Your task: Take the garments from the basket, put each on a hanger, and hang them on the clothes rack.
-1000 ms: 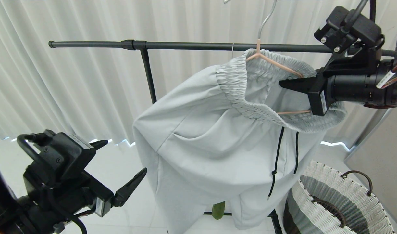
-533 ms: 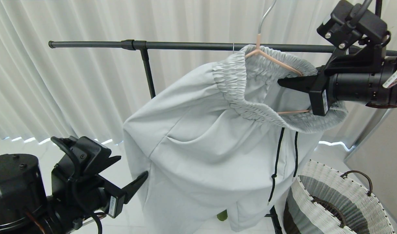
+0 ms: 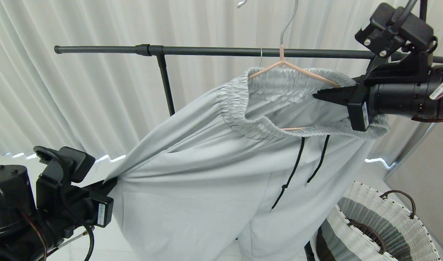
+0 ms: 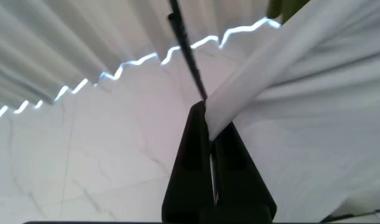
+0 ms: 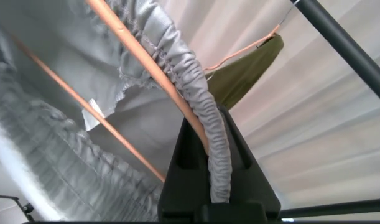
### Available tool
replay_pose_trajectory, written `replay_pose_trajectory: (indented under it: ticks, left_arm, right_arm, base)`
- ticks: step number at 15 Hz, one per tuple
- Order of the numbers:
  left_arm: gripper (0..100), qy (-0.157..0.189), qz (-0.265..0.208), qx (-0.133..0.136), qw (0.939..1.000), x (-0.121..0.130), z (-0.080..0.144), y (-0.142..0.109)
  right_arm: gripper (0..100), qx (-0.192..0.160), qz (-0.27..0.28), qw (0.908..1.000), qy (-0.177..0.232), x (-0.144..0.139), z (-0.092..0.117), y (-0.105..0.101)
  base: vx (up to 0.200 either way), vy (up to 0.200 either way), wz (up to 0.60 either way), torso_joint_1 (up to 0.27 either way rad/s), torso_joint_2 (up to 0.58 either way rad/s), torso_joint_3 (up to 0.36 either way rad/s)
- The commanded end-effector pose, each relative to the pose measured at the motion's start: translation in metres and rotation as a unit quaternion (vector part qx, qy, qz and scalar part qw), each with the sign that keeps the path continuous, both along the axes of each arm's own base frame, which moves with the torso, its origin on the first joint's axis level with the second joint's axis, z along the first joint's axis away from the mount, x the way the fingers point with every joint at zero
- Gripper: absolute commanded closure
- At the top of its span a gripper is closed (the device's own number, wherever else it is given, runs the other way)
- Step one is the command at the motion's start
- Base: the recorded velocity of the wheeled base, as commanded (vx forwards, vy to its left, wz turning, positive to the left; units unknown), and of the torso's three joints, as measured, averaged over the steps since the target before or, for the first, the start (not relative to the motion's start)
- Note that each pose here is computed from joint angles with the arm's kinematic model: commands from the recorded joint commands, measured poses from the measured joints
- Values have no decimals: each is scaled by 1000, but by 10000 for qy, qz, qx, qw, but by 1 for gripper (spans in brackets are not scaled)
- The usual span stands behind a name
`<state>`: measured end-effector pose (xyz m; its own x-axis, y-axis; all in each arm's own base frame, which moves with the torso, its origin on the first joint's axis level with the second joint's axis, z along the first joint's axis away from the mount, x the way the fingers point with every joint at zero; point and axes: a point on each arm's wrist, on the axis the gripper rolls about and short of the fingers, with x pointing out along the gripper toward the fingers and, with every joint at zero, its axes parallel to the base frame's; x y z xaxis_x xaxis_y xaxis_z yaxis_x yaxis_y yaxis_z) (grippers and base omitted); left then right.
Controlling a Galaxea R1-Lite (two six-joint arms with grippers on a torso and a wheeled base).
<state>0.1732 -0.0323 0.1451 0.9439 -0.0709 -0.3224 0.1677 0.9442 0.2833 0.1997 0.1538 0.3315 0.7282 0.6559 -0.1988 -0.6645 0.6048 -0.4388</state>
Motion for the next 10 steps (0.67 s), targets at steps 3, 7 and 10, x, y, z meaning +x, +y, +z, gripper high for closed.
replay_pose_trajectory:
  ticks: [3,7,10]
  left_arm:
    - [100,63,213,23,9998,-1,-3,8]
    - [0,68,183,68,9998,-2,-4,7]
    - [0,-73,42,22,10000,-10,0,5]
  right_arm:
    - [100,14,-13,10000,-28,-3,1,-2]
    - [100,28,-13,10000,-46,-3,2,-2]
    - [100,28,-13,10000,-46,-3,2,-2]
  base:
    - [0,0,0,0,0,0]
    - [0,0,0,0,0,0]
    - [0,0,0,0,0,0]
